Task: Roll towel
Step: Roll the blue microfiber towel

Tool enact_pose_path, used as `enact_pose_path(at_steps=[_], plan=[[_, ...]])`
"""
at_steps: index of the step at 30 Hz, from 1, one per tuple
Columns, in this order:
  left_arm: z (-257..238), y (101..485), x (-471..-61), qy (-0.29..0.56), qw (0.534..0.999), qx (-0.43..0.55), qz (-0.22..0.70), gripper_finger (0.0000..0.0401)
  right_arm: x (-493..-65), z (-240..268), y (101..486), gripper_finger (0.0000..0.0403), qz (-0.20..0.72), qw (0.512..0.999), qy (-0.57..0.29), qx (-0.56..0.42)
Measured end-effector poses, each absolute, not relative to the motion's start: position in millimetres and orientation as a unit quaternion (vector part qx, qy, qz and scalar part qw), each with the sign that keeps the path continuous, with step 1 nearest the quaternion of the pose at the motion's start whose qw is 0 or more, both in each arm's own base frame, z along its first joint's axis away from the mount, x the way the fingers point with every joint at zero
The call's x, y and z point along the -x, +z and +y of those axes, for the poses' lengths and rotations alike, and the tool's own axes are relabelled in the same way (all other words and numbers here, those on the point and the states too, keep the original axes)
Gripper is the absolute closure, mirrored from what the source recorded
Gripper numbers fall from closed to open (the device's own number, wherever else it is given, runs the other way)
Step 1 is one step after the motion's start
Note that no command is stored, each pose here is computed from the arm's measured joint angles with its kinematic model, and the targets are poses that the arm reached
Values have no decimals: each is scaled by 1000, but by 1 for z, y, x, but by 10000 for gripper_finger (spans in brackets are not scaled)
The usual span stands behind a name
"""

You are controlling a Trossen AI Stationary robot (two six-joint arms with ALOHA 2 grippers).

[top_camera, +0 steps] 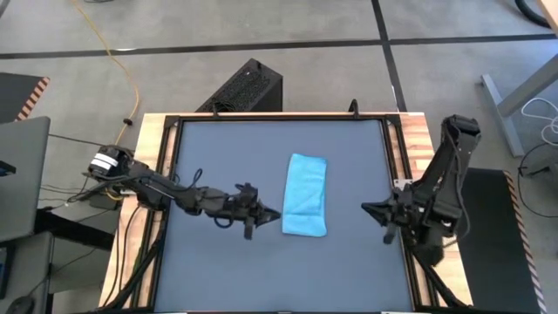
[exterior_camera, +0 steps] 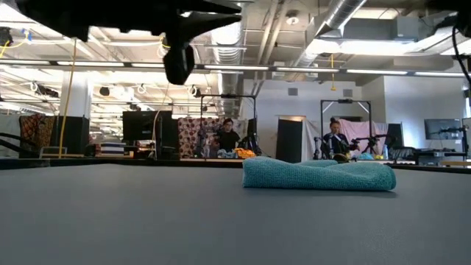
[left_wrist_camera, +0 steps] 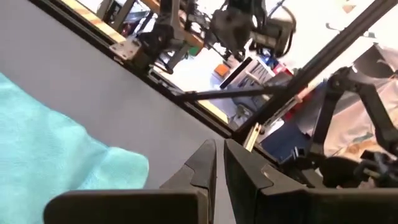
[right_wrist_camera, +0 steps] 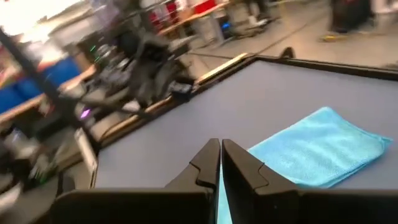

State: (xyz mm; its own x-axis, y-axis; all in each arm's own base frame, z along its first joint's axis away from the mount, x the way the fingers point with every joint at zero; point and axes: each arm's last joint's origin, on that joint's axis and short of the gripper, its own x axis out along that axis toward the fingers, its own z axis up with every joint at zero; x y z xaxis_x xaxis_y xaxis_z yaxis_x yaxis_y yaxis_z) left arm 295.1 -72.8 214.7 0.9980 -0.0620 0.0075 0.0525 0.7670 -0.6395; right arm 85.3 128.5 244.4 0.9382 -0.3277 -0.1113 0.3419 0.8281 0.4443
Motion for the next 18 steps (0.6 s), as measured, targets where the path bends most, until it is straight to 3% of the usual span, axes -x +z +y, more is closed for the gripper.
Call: enact_pose_path(at_steps=[7, 13, 18], plan=[[-84, 212, -291, -2, 946, 324, 12, 381, -115, 118, 254, 360, -58, 916, -268, -291], [-83, 192, -289, 50, 901, 421, 95, 381, -137, 115, 246, 360, 60, 898, -251, -357], [-86, 189, -287, 65, 849, 514, 106, 381, -165, 129, 236, 360, 70, 895, -242, -367]])
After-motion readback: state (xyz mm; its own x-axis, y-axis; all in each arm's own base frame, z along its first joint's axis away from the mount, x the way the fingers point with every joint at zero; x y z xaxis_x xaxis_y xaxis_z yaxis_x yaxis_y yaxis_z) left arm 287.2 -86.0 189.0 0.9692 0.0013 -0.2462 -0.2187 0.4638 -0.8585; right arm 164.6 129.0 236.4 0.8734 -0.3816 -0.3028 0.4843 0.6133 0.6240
